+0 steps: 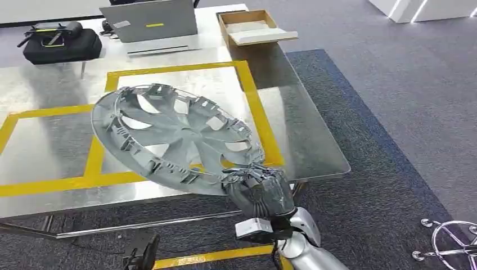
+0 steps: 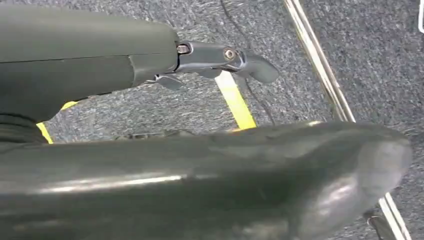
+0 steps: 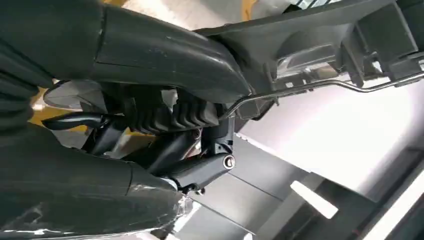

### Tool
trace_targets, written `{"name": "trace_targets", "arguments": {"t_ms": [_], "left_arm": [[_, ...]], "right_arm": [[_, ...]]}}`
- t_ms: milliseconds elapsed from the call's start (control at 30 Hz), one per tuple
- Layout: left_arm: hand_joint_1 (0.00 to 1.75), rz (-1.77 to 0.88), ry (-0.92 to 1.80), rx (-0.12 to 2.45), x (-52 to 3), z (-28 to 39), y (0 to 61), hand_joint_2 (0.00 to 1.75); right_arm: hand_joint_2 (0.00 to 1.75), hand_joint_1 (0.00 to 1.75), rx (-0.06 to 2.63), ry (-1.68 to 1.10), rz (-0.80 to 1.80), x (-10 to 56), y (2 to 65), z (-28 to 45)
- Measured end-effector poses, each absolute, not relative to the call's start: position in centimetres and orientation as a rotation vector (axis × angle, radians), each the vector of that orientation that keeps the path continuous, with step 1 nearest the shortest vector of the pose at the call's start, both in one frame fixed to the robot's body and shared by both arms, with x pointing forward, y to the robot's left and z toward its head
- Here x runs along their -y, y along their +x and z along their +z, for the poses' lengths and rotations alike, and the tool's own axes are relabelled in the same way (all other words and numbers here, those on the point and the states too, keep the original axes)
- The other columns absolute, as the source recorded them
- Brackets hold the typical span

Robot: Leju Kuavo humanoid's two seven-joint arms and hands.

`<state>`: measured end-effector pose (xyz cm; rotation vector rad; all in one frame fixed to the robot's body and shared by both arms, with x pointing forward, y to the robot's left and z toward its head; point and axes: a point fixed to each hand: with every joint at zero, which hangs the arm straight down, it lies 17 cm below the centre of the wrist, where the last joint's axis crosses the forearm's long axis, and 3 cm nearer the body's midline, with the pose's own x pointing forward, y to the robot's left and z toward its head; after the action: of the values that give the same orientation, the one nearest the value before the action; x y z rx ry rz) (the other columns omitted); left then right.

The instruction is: Take the parts from the cabinet and place them on the table.

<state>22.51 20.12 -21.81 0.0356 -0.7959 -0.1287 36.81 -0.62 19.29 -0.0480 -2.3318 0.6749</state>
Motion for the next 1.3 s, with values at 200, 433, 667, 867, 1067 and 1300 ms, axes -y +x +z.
{"name": "trace_targets", "arguments": {"t_ms": [200,433,667,867,1067,1300], "left_arm": [[0.00,-0.127,0.031,0.786,-20.4,-22.0,22.4,0.00],[0.00,-0.131,0.027,0.786,-20.2,-21.9,22.6,0.00],[0.00,-0.117,0.022,0.752,-20.7,-22.4,21.8,0.00],[0.00,-0.128,0.013,0.755,-20.7,-22.3,22.0,0.00],[0.00,-0.121,0.012,0.768,-20.8,-22.0,22.8,0.00],[0.00,-0.126,0.022,0.768,-21.1,-22.1,22.8,0.00]], "right_arm": [[1.75,1.75,2.284,-0.043,0.738,-0.1,37.0,17.5],[1.75,1.75,2.237,-0.040,0.787,-0.3,37.6,16.1],[1.75,1.75,2.236,-0.107,0.810,-1.5,38.1,16.0],[1.75,1.75,2.202,0.007,0.778,-3.4,38.6,16.5],[1.75,1.75,2.164,0.065,0.781,-4.1,38.4,15.6],[1.75,1.75,2.161,0.085,0.790,-4.7,38.5,15.7]]}}
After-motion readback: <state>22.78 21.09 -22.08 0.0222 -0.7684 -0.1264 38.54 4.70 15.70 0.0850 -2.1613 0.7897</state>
